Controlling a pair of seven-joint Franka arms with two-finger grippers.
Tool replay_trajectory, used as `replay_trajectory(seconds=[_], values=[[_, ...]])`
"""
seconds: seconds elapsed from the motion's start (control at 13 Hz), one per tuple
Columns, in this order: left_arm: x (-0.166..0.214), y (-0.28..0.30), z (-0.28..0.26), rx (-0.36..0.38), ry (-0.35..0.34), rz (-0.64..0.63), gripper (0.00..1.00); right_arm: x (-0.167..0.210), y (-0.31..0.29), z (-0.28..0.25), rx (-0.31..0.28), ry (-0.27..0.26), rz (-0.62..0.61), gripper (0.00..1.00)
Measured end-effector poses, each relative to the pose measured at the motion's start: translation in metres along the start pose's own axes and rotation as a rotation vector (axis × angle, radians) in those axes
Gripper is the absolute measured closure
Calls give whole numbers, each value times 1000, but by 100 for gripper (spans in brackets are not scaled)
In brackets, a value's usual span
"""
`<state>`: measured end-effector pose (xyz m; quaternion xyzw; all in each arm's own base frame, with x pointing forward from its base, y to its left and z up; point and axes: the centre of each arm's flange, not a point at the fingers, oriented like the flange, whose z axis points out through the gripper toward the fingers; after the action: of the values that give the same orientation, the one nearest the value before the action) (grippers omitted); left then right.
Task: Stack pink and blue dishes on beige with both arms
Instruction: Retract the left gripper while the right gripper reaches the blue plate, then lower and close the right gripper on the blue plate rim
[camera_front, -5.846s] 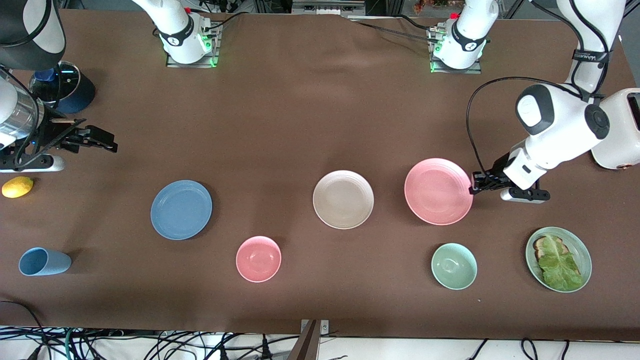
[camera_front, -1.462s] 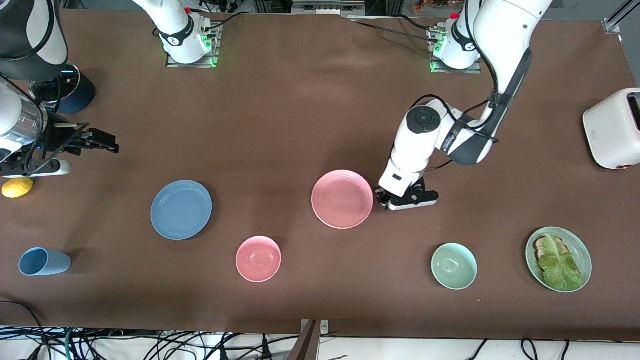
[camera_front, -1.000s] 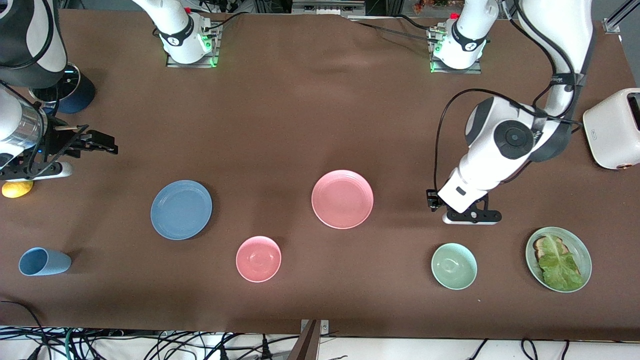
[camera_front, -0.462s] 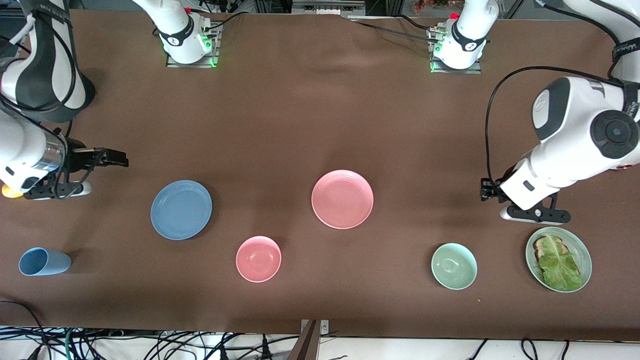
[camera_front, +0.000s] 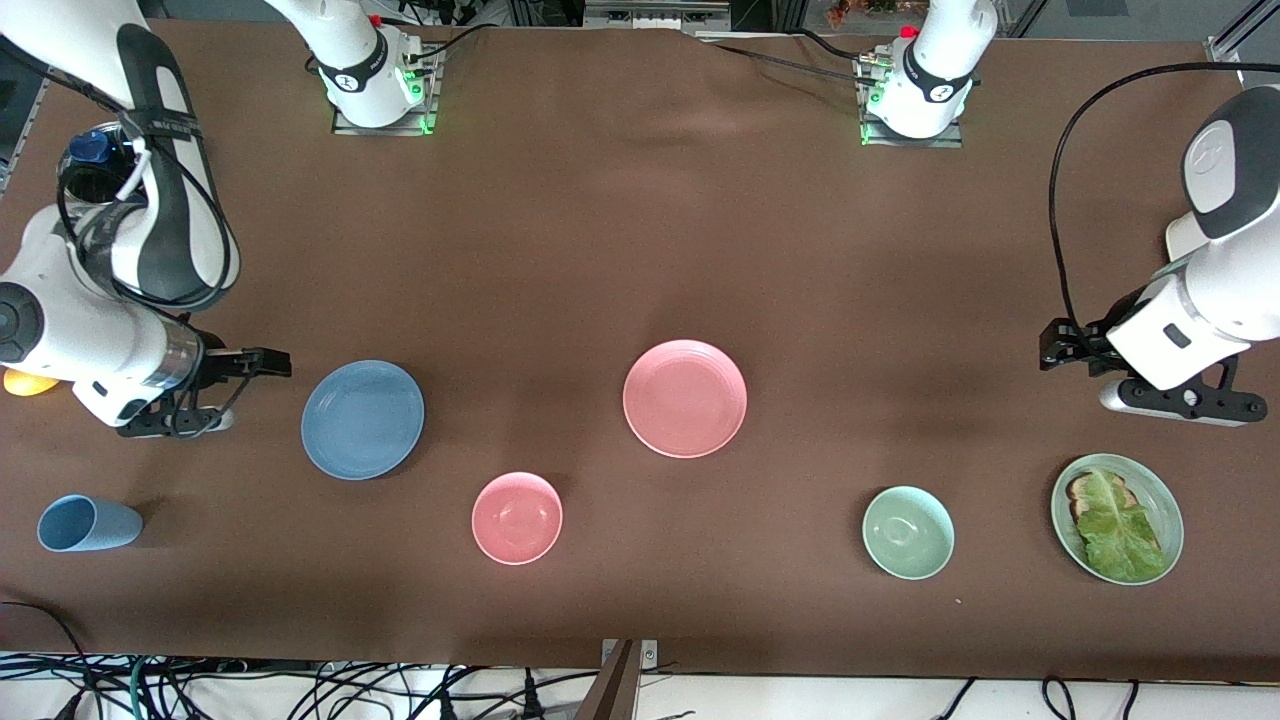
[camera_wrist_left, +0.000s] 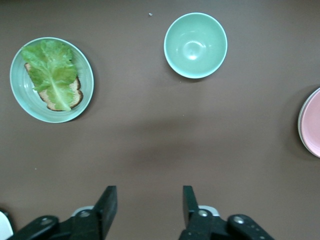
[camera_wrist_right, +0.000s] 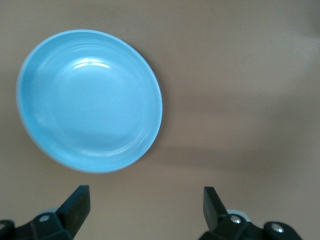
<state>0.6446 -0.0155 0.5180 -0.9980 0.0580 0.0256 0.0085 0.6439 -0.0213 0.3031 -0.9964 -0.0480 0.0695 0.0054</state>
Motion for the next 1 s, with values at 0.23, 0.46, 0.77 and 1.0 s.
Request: replay_trajectory(seconds=[0.23,0.46,0.77,1.0], values=[[-6,0,-17,2,20,2,2,13,4,53,-15,5,3,0],[-13,1,-33,2,38,-1,0,18,10,75,-22,18,10,0],[-26,-25,-44,1,22,-42,0,19,12,83,-11,28,24,0],[-28,-28,-47,0,28,-46,0,23,8,85,-8,51,22,3]])
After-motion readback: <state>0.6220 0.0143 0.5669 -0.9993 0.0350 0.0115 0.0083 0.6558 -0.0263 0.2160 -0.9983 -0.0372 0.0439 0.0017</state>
